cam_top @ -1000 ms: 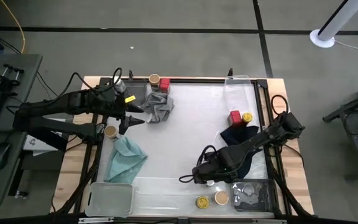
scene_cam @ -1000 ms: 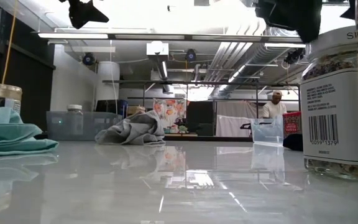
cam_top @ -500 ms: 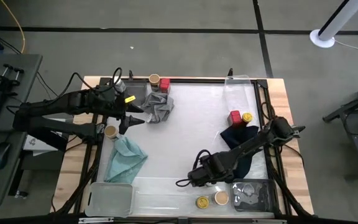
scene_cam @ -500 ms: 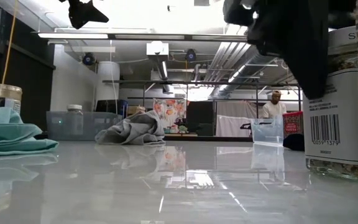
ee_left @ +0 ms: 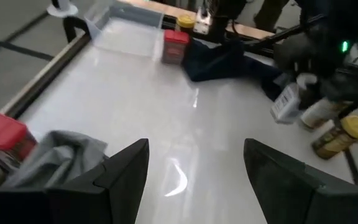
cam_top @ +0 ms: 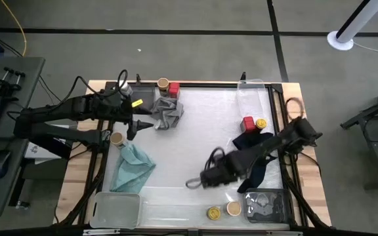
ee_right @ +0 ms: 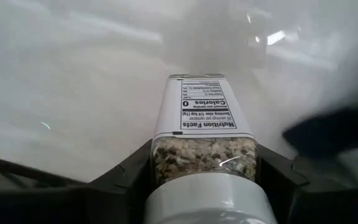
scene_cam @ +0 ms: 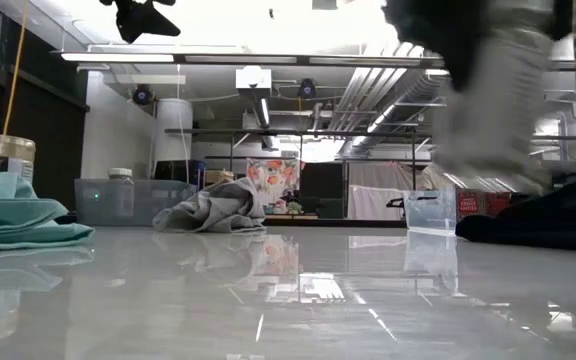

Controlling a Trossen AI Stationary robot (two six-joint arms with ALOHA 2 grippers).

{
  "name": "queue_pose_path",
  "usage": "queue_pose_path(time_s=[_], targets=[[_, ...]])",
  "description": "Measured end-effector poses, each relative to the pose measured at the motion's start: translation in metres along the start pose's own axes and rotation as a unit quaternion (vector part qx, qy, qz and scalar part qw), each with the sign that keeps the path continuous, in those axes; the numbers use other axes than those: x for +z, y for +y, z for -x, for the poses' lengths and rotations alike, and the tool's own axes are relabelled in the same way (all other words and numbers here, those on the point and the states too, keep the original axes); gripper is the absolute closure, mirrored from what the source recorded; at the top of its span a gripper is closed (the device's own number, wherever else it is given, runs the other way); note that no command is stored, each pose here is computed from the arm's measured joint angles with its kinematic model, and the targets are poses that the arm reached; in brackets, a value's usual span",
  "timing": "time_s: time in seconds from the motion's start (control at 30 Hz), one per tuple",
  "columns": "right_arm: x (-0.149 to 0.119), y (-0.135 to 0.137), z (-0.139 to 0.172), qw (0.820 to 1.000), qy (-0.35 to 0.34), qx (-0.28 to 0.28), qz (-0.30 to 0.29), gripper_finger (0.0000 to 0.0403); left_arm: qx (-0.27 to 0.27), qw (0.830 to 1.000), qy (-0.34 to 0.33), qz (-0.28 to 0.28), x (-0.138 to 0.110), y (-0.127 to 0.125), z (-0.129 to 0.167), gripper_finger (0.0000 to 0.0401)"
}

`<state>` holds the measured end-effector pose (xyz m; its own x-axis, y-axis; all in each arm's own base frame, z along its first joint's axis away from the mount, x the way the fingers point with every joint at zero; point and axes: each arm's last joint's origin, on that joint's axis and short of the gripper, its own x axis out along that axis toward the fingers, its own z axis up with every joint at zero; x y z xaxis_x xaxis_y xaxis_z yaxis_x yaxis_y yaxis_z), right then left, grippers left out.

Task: Sort spices by type
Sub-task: Put the white seasoning bottle into the top black bin

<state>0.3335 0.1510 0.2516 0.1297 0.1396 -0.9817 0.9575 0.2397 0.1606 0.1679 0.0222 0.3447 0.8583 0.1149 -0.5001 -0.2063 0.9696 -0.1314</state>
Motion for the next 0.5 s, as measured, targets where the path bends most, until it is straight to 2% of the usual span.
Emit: queue_pose_path(time_s=[0.17,0.27,0.4,0.5], targets=[[0.047,-0.018,0.066,0.995,-0.099,0.021,-0.002,0.0212,0.031,0.999,-0.028,-0.027,0.006,0.001,-0.002,0.0151],[0.087,-0.040,0.101,0.985,-0.172,-0.002,0.000,0.0212,0.046,0.998,-0.035,-0.033,0.008,0.002,-0.008,0.0151],[0.148,-0.073,0.132,0.972,-0.232,-0.029,0.002,0.0212,0.055,0.998,-0.028,-0.027,0.011,0.002,-0.024,0.0151],[0.199,-0.101,0.142,0.967,-0.245,-0.067,0.004,0.0212,0.060,0.998,-0.016,-0.016,0.012,0.002,-0.042,0.0151]])
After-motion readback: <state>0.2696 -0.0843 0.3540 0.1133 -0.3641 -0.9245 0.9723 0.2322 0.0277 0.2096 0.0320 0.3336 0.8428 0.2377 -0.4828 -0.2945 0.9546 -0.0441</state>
